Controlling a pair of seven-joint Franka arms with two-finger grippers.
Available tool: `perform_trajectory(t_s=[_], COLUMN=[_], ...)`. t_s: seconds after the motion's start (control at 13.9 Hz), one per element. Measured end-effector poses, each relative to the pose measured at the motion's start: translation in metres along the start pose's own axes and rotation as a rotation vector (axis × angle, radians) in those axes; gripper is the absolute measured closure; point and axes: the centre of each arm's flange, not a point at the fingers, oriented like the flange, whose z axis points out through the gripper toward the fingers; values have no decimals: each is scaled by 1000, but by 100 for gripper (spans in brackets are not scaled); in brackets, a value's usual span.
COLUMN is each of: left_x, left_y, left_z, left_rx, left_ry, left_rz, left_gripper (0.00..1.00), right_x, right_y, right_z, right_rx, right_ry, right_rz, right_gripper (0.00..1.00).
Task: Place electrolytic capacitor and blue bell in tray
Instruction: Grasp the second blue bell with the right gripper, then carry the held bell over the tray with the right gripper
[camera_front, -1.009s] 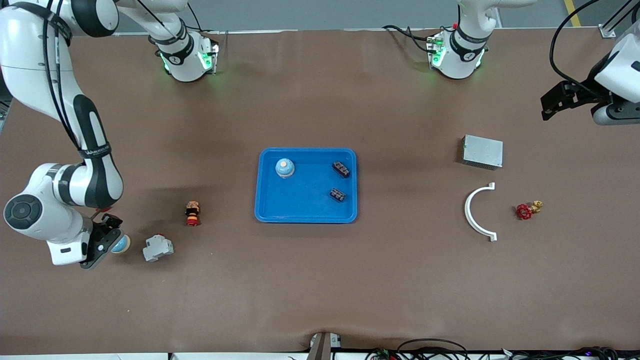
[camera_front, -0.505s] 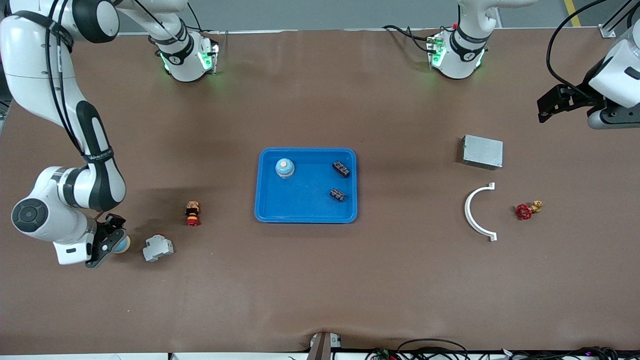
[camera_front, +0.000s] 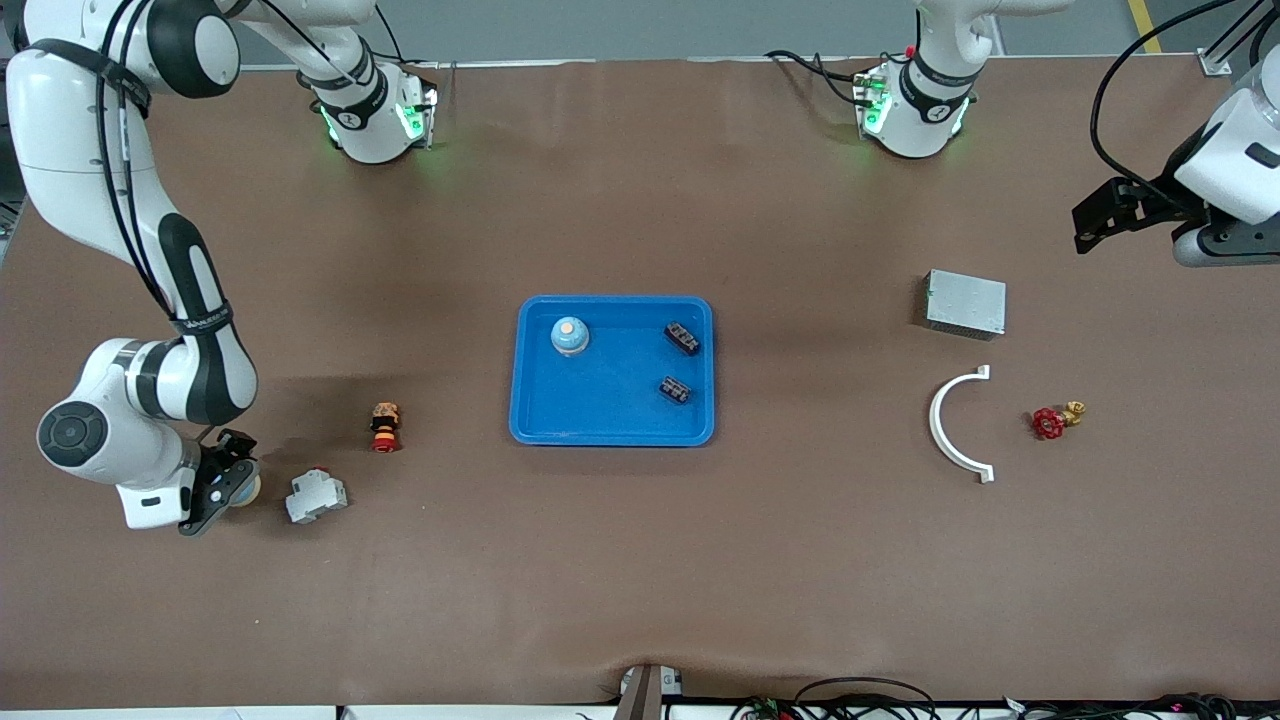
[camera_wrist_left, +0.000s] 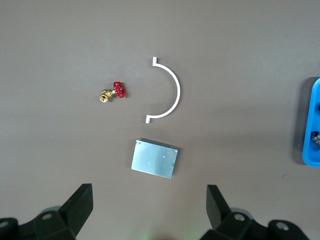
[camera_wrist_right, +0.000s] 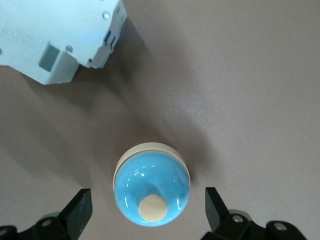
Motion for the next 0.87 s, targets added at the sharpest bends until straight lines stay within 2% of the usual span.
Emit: perform_trajectory(t_s=[0.36, 0.43, 0.58, 0.87], left_x=[-1, -2, -2, -2], left_y=[-2, -3, -3, -4], left_z=[-3, -4, -4, -4], left_rx=[-1, -1, -1, -1], left_ry=[6, 7, 8, 8], left_rz=[-4, -5, -6, -7], left_gripper=[0, 0, 0, 0], right_x=[3, 5, 7, 8], right_y=[-2, -3, -2, -1], right_z=[8, 7, 3, 2], right_rx=[12, 20, 20, 23], right_ry=[12, 27, 43, 49], right_rz=[8, 19, 32, 37], right_gripper=[0, 9, 33, 36])
